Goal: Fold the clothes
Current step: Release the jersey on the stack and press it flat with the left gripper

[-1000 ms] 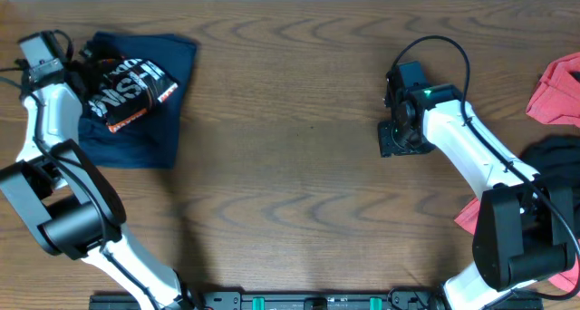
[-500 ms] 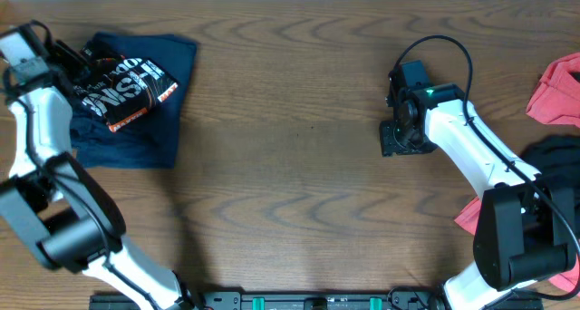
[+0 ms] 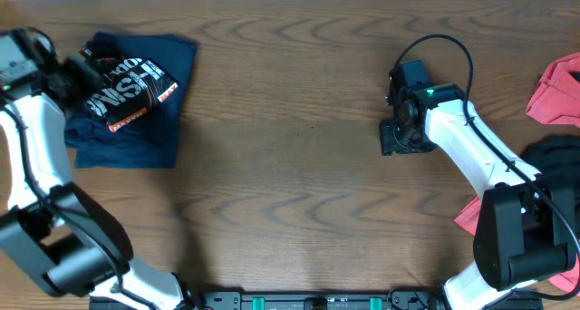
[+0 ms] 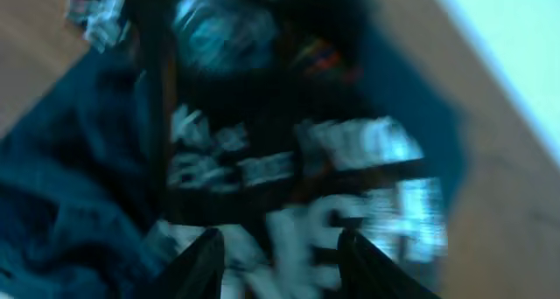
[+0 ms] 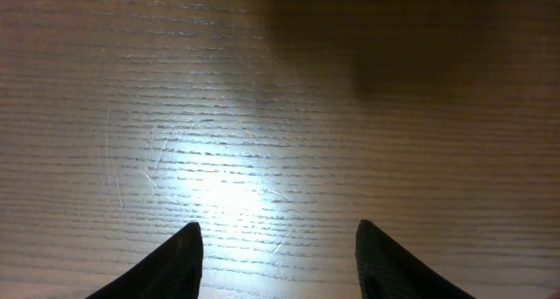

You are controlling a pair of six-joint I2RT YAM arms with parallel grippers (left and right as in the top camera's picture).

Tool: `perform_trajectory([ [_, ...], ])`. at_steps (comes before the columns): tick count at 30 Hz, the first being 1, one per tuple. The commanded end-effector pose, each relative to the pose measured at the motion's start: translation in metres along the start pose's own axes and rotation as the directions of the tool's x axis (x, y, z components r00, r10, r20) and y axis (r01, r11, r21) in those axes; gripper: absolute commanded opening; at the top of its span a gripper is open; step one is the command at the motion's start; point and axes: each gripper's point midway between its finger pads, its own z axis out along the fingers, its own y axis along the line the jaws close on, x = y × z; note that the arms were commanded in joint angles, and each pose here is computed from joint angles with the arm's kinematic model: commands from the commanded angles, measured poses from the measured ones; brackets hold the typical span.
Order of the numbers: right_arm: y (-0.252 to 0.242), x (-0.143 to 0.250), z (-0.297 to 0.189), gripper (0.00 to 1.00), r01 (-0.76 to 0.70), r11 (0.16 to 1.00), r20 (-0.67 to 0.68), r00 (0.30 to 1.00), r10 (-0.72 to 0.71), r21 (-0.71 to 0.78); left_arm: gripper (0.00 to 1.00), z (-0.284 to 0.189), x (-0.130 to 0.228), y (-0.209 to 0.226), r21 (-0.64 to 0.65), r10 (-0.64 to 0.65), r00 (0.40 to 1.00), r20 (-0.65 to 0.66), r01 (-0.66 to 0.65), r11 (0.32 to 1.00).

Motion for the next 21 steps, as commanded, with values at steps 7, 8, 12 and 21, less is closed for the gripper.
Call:
perform_trajectory([
  [7, -0.004, -0.004, -0.008, 0.54, 0.001, 1.000, 0.018, 1.000, -0.001, 0.009, 0.48, 0.070, 0.045, 0.059, -0.173, -0.056, 0.987, -0.152, 0.029, 0.985],
  [8, -0.004, -0.003, -0.008, 0.54, 0.006, 1.000, 0.015, 1.000, -0.006, 0.009, 0.48, 0.070, 0.045, 0.058, -0.170, -0.056, 0.987, -0.153, 0.030, 0.985],
  [12, -0.006, -0.002, -0.008, 0.54, 0.011, 1.000, 0.012, 1.000, -0.011, 0.020, 0.53, 0.048, 0.032, 0.037, -0.094, -0.037, 0.993, -0.115, 0.026, 0.995],
  [21, 0.003, -0.009, -0.008, 0.98, 0.005, 0.999, 0.035, 0.999, -0.004, -0.033, 0.75, -0.072, -0.011, -0.041, 0.054, 0.130, 0.977, 0.170, -0.141, 0.988],
])
